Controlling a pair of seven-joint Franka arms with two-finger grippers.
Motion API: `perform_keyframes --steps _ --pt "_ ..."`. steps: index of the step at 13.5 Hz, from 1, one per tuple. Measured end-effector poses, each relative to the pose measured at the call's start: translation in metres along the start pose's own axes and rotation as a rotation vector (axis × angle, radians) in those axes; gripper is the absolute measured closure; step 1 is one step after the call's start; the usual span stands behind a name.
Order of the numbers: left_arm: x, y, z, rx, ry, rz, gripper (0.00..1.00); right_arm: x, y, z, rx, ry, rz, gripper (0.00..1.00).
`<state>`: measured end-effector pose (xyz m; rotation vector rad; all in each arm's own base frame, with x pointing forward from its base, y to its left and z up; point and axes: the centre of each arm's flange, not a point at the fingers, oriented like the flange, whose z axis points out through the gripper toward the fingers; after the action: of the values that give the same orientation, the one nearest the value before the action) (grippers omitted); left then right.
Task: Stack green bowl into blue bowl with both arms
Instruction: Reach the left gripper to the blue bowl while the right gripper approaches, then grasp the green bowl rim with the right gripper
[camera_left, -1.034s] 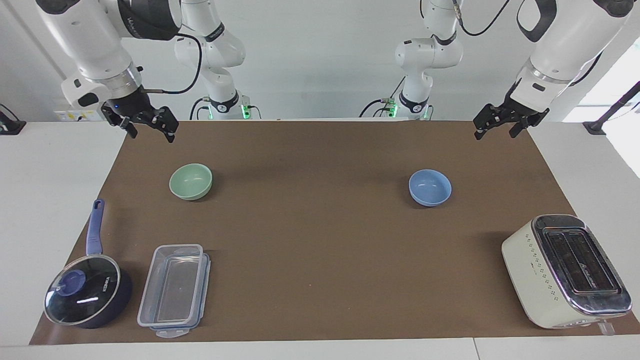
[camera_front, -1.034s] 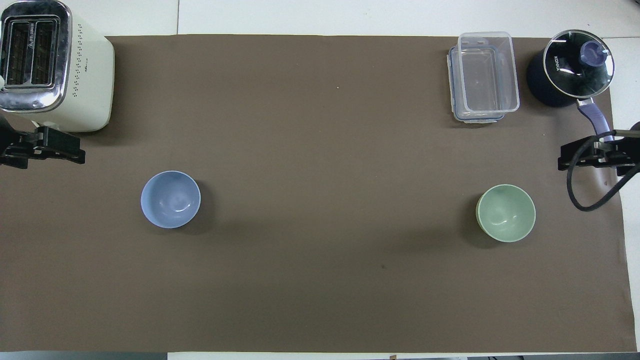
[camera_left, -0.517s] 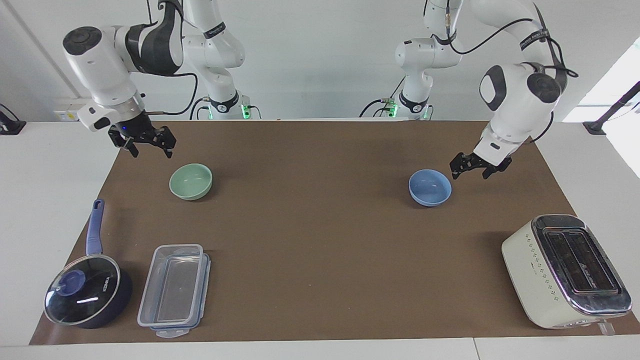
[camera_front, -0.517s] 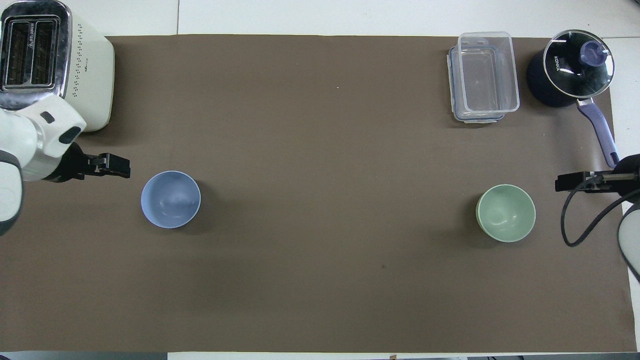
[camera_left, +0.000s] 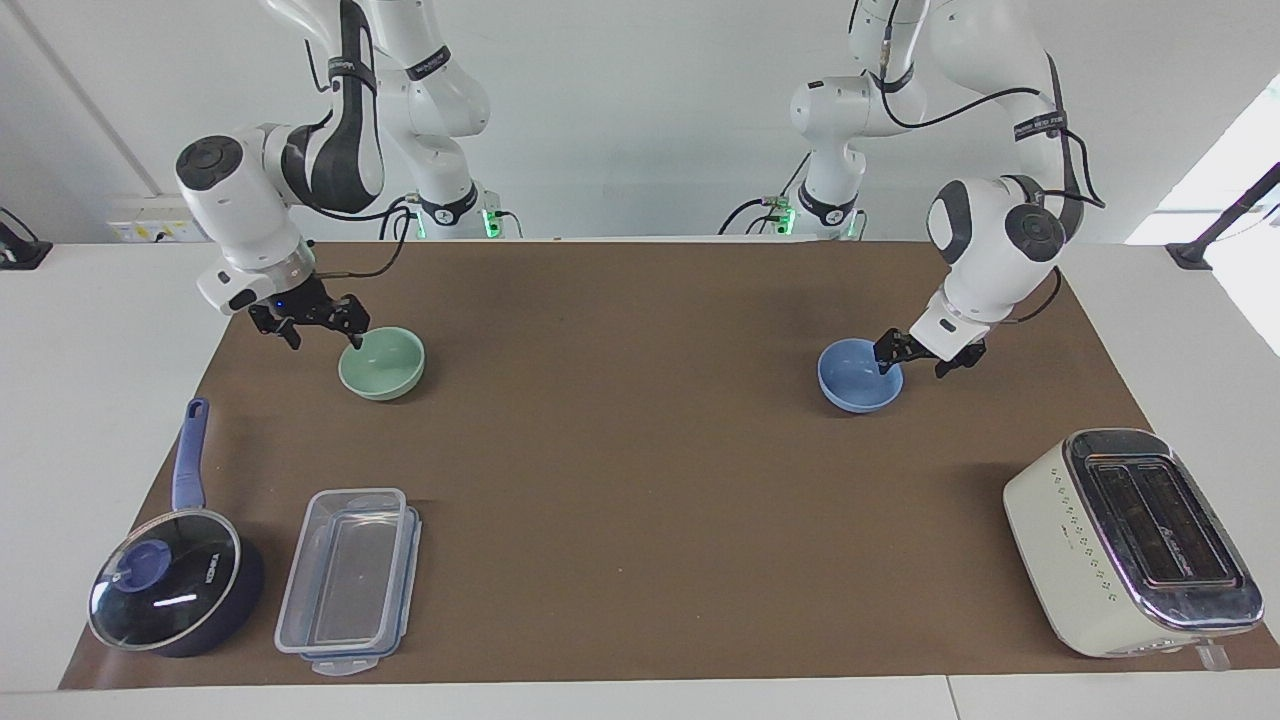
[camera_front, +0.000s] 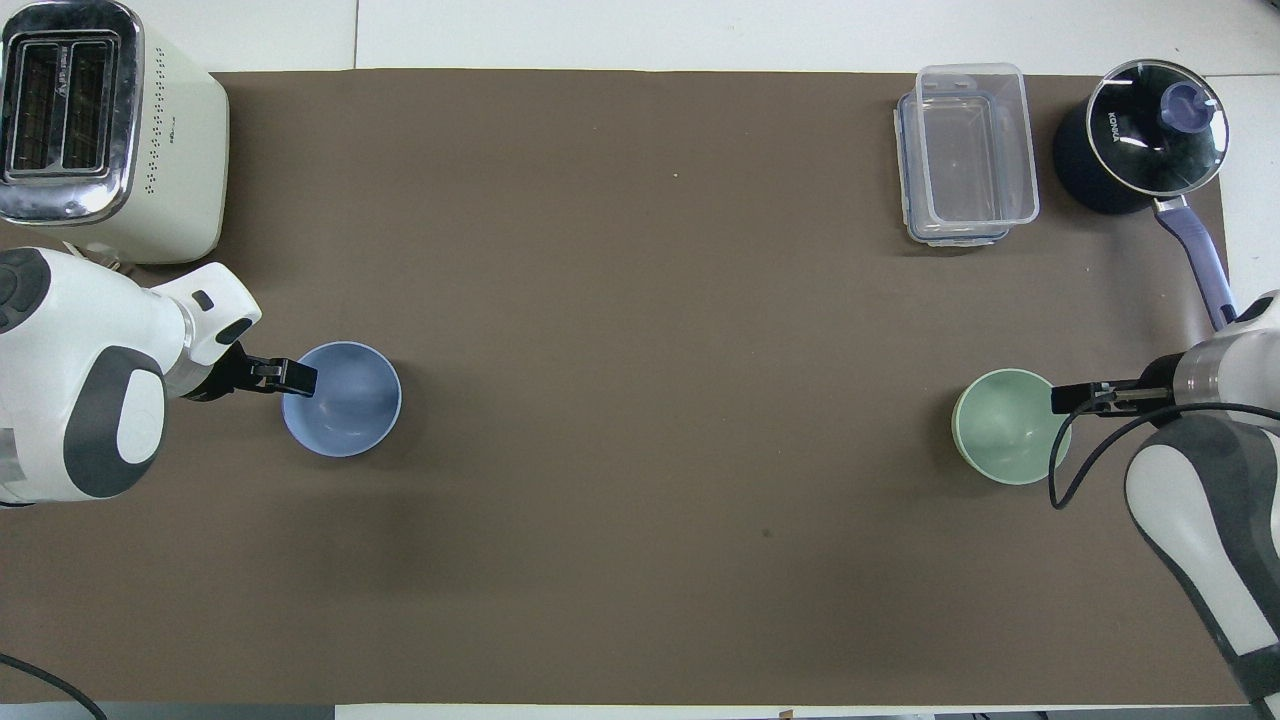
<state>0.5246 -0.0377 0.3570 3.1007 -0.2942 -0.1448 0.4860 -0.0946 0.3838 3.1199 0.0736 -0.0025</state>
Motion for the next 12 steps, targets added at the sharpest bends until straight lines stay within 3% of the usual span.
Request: perform_keyframes --steps 2,5,9,12 --pt "-0.004 0.002 0.006 -0.002 -0.014 0.030 0.00 0.003 0.013 0.022 -0.005 0.020 -0.044 0.00" --pt "-0.009 0.009 0.019 -0.002 -0.027 0.047 0.05 -0.001 0.011 0.042 0.003 -0.004 -0.043 0.00" --pt "-0.012 0.010 0.024 -0.002 -0.033 0.051 0.59 -0.012 0.002 0.055 0.011 -0.035 -0.032 0.08" --pt "-0.011 0.010 0.022 -0.001 -0.025 0.056 0.95 -0.020 0.000 0.057 0.014 -0.046 -0.032 0.46"
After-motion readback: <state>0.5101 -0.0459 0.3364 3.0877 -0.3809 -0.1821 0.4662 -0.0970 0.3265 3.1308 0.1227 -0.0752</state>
